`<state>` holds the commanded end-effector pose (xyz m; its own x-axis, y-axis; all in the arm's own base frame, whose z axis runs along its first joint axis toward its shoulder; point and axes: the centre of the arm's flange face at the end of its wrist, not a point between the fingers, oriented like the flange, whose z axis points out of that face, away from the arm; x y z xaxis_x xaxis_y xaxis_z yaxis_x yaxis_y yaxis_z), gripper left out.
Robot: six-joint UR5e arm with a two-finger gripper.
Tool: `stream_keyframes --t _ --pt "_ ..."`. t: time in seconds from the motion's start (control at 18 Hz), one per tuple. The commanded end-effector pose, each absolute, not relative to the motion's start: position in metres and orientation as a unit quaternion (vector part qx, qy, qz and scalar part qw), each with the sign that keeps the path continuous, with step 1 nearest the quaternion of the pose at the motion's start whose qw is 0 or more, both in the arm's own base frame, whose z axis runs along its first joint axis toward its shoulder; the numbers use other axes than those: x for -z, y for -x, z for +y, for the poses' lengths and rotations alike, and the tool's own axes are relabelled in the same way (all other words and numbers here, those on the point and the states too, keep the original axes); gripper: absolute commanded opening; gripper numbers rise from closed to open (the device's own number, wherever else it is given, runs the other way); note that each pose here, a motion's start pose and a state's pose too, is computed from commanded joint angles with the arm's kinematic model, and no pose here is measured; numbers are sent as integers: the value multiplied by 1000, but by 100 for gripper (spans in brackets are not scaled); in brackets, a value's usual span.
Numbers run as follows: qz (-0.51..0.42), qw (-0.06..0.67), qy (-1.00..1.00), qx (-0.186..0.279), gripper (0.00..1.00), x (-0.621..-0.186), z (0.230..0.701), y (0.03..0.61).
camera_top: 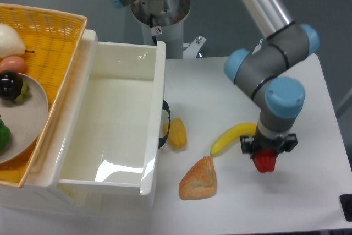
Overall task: Pick up the red pepper
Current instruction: 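Close the gripper on the red pepper and lift it slightly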
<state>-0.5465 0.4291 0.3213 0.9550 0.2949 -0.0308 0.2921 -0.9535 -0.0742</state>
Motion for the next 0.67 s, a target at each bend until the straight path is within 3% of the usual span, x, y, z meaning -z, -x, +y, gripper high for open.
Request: stream_keyframes --t 0.44,0.67 --pt "-12 16 1000 -2 10 -380 393 533" --pt "35 13 999 7 10 -382 380 538"
